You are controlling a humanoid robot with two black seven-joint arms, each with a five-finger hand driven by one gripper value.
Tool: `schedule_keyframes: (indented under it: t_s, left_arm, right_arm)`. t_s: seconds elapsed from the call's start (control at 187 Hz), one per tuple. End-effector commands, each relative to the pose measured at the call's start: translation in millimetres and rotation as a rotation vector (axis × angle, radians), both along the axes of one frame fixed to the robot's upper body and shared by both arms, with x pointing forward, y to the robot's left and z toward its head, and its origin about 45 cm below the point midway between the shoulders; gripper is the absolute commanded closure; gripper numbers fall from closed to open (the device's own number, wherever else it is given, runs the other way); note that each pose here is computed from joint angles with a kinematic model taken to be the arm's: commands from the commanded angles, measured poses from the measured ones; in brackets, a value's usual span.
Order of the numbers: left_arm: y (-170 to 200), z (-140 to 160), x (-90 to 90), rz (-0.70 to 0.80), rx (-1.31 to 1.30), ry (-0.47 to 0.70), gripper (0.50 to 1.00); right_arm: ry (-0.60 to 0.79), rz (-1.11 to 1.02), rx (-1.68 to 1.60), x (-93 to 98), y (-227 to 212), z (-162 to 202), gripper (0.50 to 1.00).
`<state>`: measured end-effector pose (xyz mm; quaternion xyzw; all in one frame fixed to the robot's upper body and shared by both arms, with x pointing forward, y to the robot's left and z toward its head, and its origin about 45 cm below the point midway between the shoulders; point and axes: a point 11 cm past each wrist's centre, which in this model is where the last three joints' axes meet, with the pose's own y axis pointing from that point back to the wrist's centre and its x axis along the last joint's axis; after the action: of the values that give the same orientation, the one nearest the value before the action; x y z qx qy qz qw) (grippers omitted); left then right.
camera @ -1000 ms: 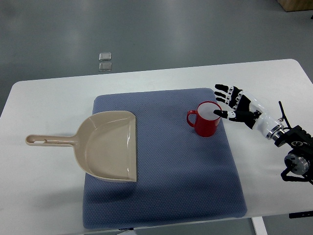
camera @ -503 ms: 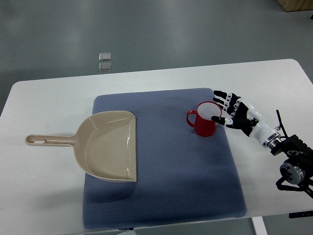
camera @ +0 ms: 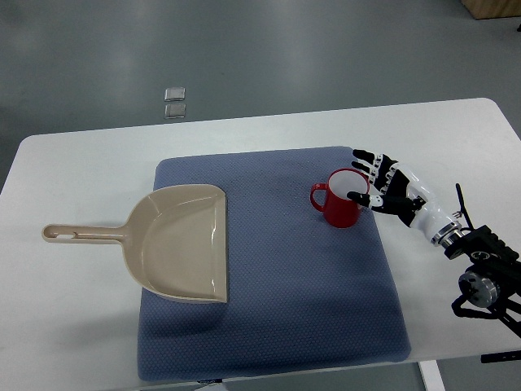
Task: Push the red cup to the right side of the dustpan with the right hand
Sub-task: 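Move the open right hand toward the red mug's side nearest it, then press the right hand's palm against the red mug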
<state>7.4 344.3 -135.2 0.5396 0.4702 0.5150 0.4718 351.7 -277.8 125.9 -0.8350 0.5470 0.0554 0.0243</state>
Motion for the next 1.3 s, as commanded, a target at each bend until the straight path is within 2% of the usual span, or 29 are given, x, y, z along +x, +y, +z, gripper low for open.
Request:
schedule_keyframes:
  t_s: [0.0, 1.294]
  left_arm:
    - [0, 0, 0.0, 0.0, 0.0, 0.0, 0.5]
    - [0, 0, 0.0, 0.0, 0.0, 0.0, 0.5]
  right_arm:
    - [-0.001, -0.011, 0.001, 0.0, 2, -1, 0.576]
    - [0.015, -0.013, 0.039, -6.7, 30, -13, 0.576]
